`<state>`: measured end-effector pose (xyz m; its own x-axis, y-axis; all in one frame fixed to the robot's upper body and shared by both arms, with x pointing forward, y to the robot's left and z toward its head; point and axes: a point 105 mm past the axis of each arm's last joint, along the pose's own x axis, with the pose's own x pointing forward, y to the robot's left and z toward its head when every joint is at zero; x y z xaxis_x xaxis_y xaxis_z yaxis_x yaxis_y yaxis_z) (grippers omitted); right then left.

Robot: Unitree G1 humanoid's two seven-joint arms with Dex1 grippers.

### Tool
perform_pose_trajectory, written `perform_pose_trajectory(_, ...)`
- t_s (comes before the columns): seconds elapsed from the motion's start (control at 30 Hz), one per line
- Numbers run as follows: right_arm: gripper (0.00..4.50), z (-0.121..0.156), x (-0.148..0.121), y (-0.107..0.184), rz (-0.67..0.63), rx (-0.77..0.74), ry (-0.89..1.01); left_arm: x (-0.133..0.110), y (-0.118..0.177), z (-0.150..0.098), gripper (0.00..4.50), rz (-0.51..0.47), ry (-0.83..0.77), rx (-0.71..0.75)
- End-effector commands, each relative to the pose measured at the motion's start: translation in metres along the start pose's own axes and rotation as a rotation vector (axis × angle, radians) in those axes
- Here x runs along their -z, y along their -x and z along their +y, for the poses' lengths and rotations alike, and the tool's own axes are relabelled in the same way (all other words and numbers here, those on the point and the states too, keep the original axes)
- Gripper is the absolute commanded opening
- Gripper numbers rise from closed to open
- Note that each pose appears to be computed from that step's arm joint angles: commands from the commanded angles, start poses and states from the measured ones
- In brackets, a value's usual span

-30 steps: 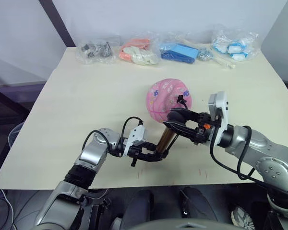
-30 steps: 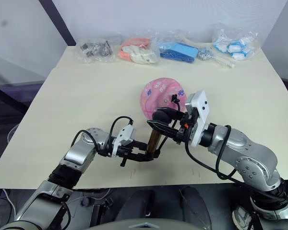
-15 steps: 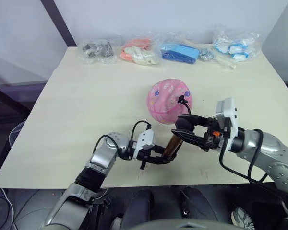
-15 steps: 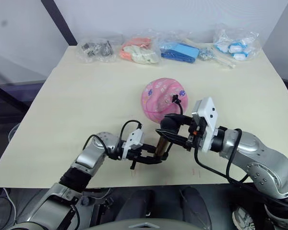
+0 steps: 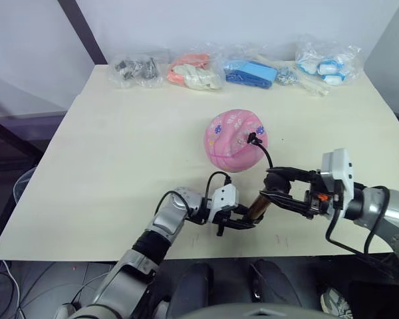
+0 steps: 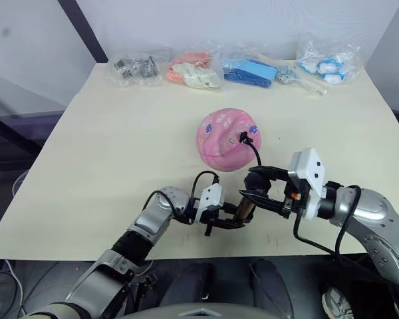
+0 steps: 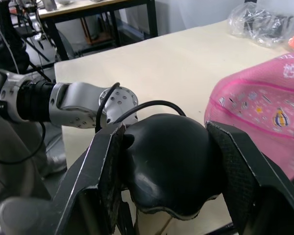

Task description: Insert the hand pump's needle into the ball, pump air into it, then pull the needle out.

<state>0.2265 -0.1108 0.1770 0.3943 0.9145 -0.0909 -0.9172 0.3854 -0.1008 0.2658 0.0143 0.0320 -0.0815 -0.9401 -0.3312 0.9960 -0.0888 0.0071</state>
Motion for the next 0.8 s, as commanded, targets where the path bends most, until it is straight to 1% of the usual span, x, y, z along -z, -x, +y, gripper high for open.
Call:
perform_pose_trajectory(0.03, 2.12, -0.005, -0.006, 0.012, 0.006, 0.022, 0.073, -0.018, -0.012, 0.006, 1.08, -0.058, -0.037, -0.016)
perform_pose_trajectory(0.1, 2.12, -0.009, -0.008, 0.017, -0.005, 0.036, 0.081, -0.021, -0.018, 0.007, 1.08, -0.066, -0.04, -0.022)
perform_pose_trajectory(0.23, 2.12, -0.014, -0.004, 0.025, -0.017, 0.057, 0.072, -0.02, -0.027, 0.011, 1.08, -0.048, -0.052, -0.043)
perform_pose_trajectory(0.3, 2.12, -0.016, -0.002, 0.027, -0.016, 0.068, 0.073, -0.021, -0.031, 0.012, 1.08, -0.056, -0.048, -0.047)
perform_pose_trajectory(0.57, 2.12, -0.025, 0.002, 0.043, -0.025, 0.137, 0.064, -0.024, -0.044, 0.008, 1.08, -0.068, -0.049, -0.038)
perform_pose_trajectory(0.8, 2.12, -0.024, 0.008, 0.044, -0.012, 0.15, 0.067, -0.018, -0.049, 0.009, 1.08, -0.046, -0.048, -0.047)
